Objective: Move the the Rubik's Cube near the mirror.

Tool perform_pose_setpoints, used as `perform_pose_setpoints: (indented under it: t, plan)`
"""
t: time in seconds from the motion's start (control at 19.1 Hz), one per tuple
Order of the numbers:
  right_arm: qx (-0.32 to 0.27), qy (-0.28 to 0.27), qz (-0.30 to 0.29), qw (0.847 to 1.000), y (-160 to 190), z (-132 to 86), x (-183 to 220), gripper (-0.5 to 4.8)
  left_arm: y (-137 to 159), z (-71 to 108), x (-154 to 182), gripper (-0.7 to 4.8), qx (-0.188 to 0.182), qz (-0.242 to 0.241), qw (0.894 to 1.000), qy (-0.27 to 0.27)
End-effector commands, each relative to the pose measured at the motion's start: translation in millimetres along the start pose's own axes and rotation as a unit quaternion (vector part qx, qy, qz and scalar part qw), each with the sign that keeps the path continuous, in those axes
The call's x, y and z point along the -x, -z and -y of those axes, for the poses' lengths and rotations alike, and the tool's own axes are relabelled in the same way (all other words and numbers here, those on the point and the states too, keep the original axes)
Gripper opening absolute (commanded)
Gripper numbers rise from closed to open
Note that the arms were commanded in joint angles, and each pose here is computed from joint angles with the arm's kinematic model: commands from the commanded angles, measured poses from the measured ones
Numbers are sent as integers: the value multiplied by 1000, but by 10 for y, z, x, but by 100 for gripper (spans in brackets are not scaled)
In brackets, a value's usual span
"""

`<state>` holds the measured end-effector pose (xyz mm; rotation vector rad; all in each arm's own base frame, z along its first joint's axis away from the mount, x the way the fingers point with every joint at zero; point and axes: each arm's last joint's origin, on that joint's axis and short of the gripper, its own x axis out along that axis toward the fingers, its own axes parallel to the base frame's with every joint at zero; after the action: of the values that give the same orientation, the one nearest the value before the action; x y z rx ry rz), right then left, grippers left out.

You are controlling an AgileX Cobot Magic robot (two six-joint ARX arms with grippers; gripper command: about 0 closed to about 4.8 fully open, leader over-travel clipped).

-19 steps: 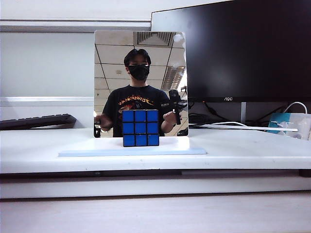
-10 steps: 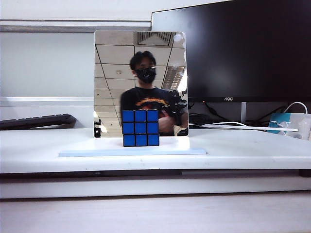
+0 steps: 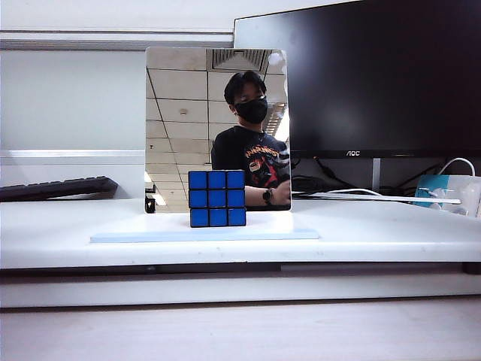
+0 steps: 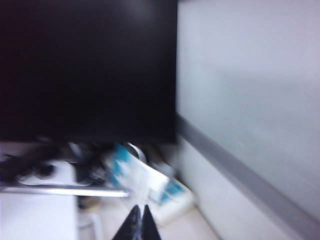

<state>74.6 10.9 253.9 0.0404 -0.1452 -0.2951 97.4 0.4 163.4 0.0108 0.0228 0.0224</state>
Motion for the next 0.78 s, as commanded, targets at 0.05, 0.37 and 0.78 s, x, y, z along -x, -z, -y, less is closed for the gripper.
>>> perform_pose_setpoints:
  t: [0.05,0.37,0.78]
  plan:
    - [6,-121,8,993,411,-91,-71,-5,-10,3,1,22,-2,4,1000,3]
    - [-21,-183,-22,983,795,-36,-87,-5,-10,3,1,22,-2,3,1000,3]
    - [-17,-170,-21,985,796,15,-110,-5,-10,3,1,22,-2,3,1000,3]
